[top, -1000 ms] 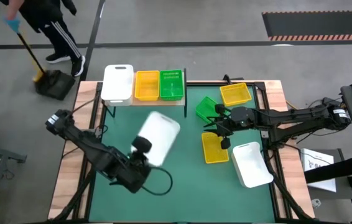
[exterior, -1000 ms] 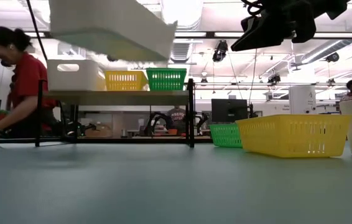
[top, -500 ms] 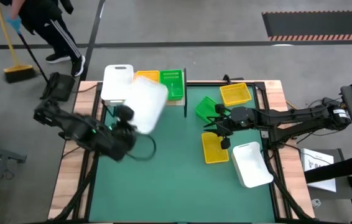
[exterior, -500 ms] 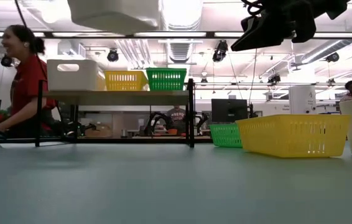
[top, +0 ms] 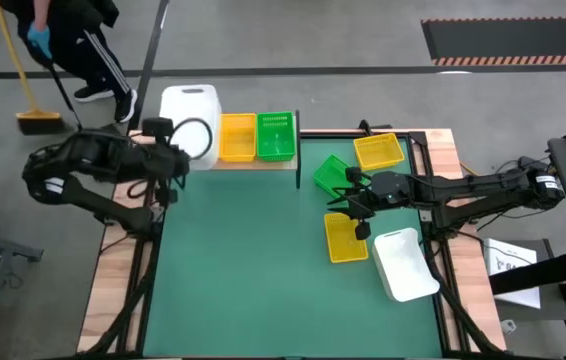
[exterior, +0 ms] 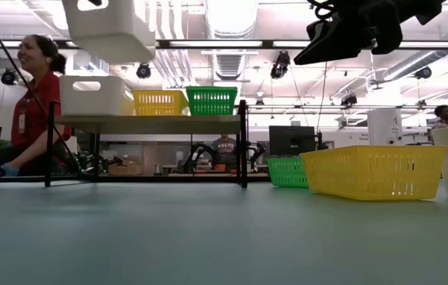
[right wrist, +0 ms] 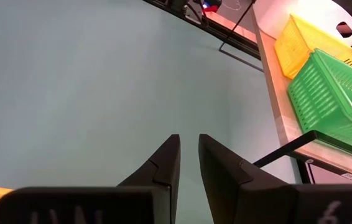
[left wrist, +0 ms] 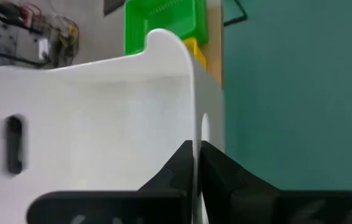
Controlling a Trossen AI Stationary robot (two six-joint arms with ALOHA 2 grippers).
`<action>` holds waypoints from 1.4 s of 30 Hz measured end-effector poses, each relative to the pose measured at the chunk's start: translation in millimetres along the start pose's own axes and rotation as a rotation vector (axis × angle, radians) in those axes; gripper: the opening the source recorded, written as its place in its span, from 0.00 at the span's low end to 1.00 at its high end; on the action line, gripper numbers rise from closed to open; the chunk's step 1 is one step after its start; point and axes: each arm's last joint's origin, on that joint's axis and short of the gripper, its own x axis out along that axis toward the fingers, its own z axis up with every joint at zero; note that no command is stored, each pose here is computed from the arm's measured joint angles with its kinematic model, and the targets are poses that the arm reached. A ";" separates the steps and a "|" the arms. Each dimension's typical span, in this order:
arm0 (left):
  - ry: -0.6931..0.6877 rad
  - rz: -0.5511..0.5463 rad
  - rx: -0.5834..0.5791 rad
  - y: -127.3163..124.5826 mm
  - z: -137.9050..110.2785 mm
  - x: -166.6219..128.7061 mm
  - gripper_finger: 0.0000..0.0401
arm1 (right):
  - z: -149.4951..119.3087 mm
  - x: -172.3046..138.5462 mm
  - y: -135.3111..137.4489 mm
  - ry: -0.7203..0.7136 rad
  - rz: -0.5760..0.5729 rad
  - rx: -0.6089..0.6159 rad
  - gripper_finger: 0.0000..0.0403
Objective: Stack baskets on shelf by color
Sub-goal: Stack the left white bin on the white bin on the shelf
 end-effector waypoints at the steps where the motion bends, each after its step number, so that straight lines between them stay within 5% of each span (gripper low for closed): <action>1: 0.009 0.004 -0.011 2.7 -1.9 0.8 0.00 | 0.0 0.0 0.0 0.000 0.000 0.000 0.13; 14: 0.139 0.031 -0.021 21.5 -7.6 19.4 0.00 | 0.0 0.0 0.0 0.000 0.000 0.000 0.13; 30: 0.338 -0.006 0.065 15.9 -14.6 63.2 0.00 | 0.0 0.0 0.0 0.001 0.000 0.001 0.13; 42: 0.320 -0.055 0.068 15.5 -14.9 64.5 0.00 | 0.0 0.0 0.0 0.001 0.000 0.003 0.13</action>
